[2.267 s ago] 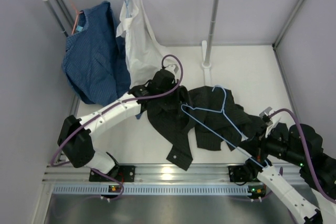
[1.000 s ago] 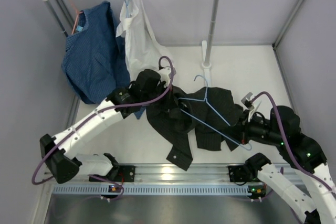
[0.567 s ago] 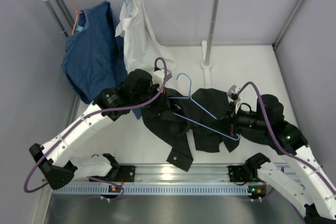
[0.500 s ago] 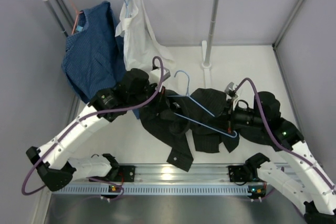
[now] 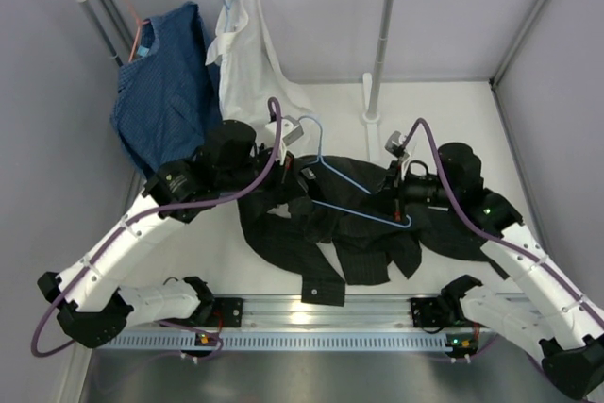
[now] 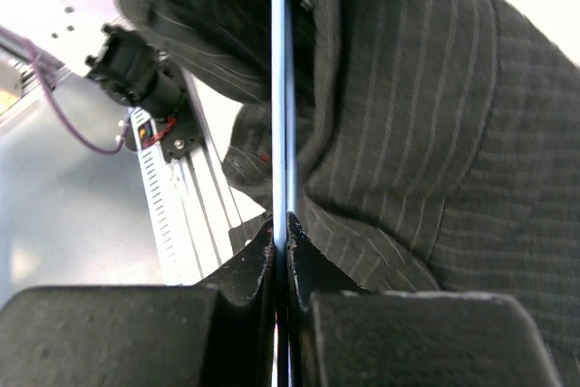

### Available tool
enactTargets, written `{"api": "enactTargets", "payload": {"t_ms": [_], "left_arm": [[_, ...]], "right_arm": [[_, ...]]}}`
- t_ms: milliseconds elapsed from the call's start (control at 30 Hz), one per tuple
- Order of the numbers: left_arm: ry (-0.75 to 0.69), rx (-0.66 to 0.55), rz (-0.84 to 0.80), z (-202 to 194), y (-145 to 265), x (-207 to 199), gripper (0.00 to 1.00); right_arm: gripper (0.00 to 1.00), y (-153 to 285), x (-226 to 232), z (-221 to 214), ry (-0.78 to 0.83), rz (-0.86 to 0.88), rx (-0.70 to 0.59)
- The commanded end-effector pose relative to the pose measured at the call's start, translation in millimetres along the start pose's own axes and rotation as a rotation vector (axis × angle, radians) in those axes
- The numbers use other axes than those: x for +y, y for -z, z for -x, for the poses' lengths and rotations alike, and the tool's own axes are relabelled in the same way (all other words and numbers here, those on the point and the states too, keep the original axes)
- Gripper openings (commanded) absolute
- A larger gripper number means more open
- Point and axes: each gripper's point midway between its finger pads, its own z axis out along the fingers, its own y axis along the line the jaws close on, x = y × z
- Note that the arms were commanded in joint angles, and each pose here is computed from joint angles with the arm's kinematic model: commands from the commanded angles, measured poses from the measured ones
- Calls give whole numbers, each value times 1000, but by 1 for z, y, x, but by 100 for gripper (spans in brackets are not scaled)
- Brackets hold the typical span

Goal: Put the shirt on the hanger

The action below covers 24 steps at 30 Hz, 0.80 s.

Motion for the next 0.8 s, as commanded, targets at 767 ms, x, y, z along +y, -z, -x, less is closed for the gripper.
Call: {"api": "enactTargets", "payload": {"t_ms": [767], "left_arm": [[-294,-34,113,29,32,-44,0]], "right_arm": [[0,-8,84,49,297,216,-236]]}}
